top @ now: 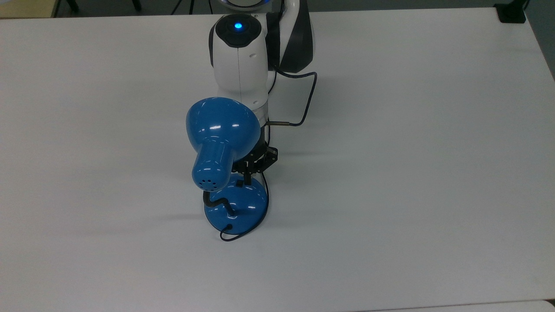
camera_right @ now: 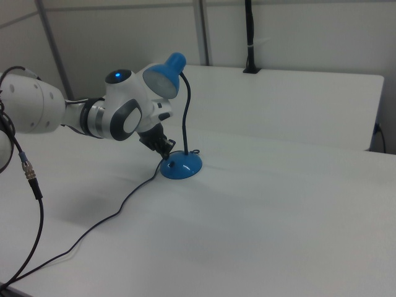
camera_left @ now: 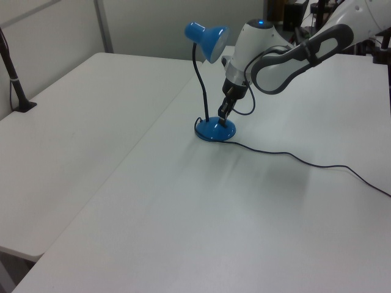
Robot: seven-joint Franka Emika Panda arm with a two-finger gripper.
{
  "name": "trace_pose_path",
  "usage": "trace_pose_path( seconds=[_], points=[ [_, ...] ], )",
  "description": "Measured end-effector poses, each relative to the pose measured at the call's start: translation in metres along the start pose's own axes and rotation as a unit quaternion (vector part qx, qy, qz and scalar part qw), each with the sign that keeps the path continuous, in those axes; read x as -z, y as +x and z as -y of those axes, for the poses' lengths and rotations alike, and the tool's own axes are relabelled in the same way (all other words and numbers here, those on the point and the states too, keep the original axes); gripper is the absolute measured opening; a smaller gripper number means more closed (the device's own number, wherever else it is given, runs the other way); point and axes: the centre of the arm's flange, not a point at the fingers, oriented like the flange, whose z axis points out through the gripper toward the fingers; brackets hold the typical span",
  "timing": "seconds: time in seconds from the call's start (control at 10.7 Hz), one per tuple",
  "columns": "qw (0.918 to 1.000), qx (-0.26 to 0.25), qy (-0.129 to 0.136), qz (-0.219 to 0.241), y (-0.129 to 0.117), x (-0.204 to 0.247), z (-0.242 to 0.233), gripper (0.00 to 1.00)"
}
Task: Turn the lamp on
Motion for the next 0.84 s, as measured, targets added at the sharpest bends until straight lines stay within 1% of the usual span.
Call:
trace_pose_path(
  seconds=[0.84],
  points=[
    [1.0000,-0.003,-0.006,0.000,-0.0017,-0.0117,-0.0073,0.01]
  ],
)
